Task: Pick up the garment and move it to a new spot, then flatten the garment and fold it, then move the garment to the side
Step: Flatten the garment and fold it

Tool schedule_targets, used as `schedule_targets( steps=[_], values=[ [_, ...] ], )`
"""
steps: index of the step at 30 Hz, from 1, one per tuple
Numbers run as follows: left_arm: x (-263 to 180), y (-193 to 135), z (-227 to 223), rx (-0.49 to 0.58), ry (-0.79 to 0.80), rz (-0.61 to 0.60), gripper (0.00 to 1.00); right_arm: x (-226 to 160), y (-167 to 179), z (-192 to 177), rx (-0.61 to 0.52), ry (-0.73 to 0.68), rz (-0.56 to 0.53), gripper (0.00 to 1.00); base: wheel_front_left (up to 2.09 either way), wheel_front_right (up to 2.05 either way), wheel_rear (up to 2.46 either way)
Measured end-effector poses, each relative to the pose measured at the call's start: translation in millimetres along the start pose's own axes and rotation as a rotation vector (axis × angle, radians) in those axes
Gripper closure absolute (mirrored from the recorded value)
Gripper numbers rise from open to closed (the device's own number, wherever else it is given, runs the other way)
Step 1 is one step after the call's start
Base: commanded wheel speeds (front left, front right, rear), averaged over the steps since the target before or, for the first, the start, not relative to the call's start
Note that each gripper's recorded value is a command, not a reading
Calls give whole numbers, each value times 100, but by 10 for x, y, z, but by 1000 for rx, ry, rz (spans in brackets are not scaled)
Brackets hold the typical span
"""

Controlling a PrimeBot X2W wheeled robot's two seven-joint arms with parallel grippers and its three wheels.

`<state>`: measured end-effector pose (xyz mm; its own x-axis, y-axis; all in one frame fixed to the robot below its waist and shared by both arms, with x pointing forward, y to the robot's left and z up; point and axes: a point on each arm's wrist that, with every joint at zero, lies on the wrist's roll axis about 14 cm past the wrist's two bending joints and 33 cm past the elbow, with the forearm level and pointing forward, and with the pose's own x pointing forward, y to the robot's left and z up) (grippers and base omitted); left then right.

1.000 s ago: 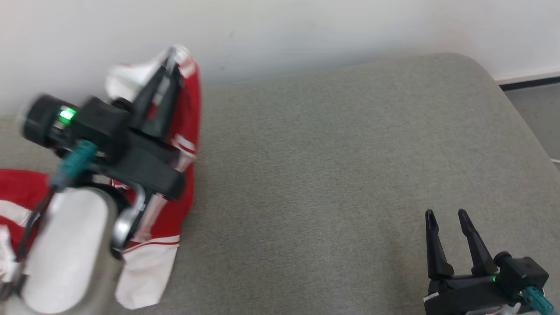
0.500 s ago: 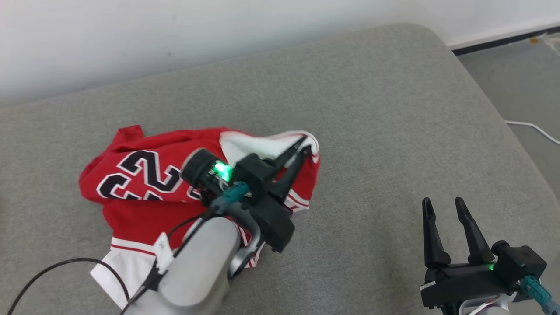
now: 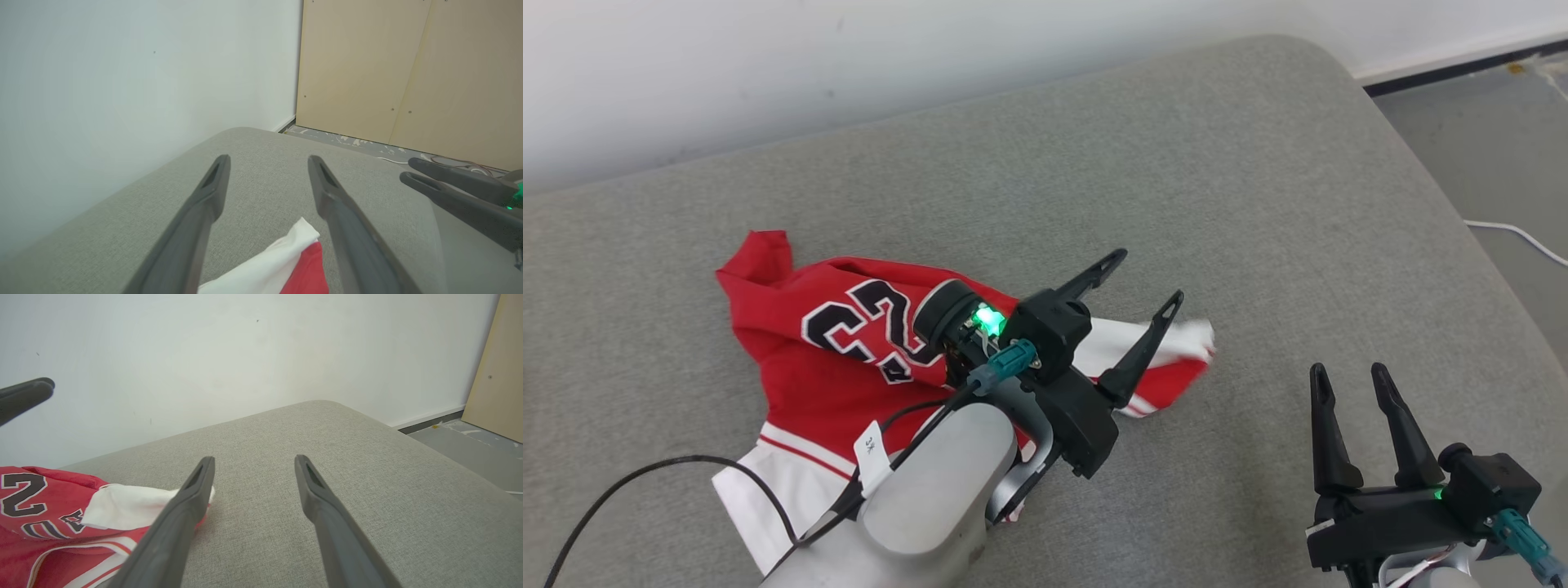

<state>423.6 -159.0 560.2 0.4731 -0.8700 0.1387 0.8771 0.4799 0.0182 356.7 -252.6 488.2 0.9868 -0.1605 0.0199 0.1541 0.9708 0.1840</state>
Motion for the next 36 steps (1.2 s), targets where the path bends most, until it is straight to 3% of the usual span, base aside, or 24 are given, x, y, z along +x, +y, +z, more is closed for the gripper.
schedule_targets(
  steps=[8,13,20,29,36],
  values=[
    [-280,443,334,36,-77,192,0,19,177,-27,9,3,60,0,0,0,0],
    [-850,946,424,84,-95,395,0,41,353,-44,18,5,113,0,0,0,0],
    [-1748,1329,603,169,-125,635,0,60,586,-32,22,-2,185,0,0,0,0],
    [-2765,1443,648,201,-136,904,0,43,742,15,22,-15,237,0,0,0,0],
    [-3142,1370,422,147,-98,1006,0,42,752,-26,18,-2,245,0,0,0,0]
  ],
)
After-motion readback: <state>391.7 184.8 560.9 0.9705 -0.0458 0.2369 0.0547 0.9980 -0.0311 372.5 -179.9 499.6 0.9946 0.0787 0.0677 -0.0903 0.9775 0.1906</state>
